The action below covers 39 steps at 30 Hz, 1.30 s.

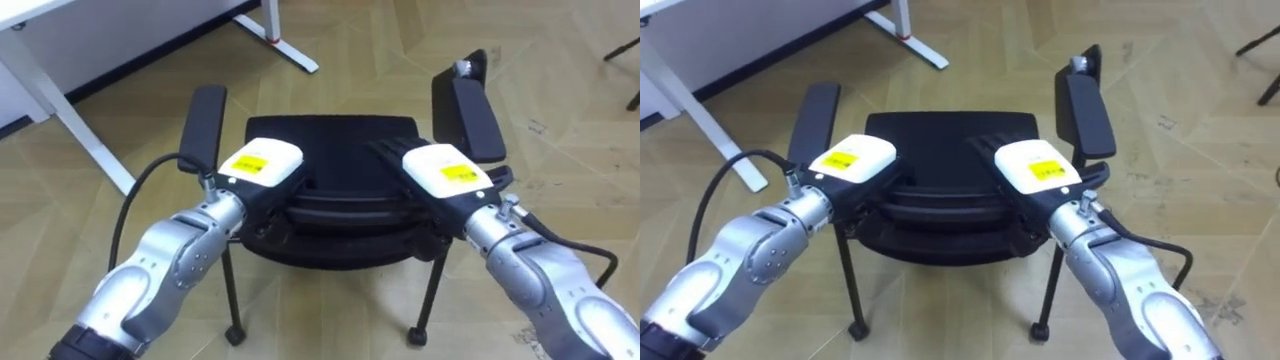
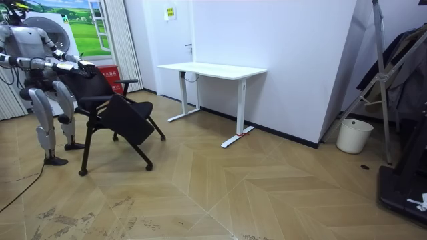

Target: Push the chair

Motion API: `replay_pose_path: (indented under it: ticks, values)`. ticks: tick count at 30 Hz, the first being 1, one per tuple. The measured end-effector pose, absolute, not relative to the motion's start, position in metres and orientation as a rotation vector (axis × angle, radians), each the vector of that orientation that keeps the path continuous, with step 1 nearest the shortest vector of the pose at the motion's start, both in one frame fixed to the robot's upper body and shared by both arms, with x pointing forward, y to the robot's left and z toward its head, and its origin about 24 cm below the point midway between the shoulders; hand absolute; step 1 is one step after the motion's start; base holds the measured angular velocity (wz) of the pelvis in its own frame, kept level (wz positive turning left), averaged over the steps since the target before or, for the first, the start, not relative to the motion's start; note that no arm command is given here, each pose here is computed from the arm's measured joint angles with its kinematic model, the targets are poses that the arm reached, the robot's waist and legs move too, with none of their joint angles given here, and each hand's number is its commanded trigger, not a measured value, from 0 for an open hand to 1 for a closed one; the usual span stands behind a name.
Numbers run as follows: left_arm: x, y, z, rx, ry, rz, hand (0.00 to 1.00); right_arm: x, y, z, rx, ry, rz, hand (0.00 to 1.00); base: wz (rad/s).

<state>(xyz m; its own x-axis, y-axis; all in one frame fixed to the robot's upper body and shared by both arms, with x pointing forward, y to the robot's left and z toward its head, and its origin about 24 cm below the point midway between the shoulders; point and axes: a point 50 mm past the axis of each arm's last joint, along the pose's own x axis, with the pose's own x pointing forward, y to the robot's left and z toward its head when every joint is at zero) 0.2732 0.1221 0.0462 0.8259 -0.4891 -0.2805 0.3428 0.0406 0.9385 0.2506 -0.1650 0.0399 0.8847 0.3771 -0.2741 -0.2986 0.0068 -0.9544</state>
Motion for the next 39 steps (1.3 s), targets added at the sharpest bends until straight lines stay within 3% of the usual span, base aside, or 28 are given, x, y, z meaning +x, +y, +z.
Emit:
replay_pose_path:
  ticks: [13,14,16,39]
  values:
    - [0.273,0.116,0.046,1.403,-0.139,-0.661,1.00,0.255,-0.177,0.021,-1.527,-0.122,0.479,0.00,0.02]
    - [0.273,0.116,0.046,1.403,-0.138,-0.661,1.00,0.255,-0.178,0.020,-1.526,-0.131,0.473,0.46,0.04]
    - [0.274,0.116,0.046,1.405,-0.137,-0.661,1.00,0.255,-0.178,0.017,-1.518,-0.155,0.454,1.00,0.03]
    - [0.276,0.110,0.048,1.427,-0.156,-0.678,1.00,0.246,-0.189,0.007,-1.587,-0.306,0.358,1.00,0.07]
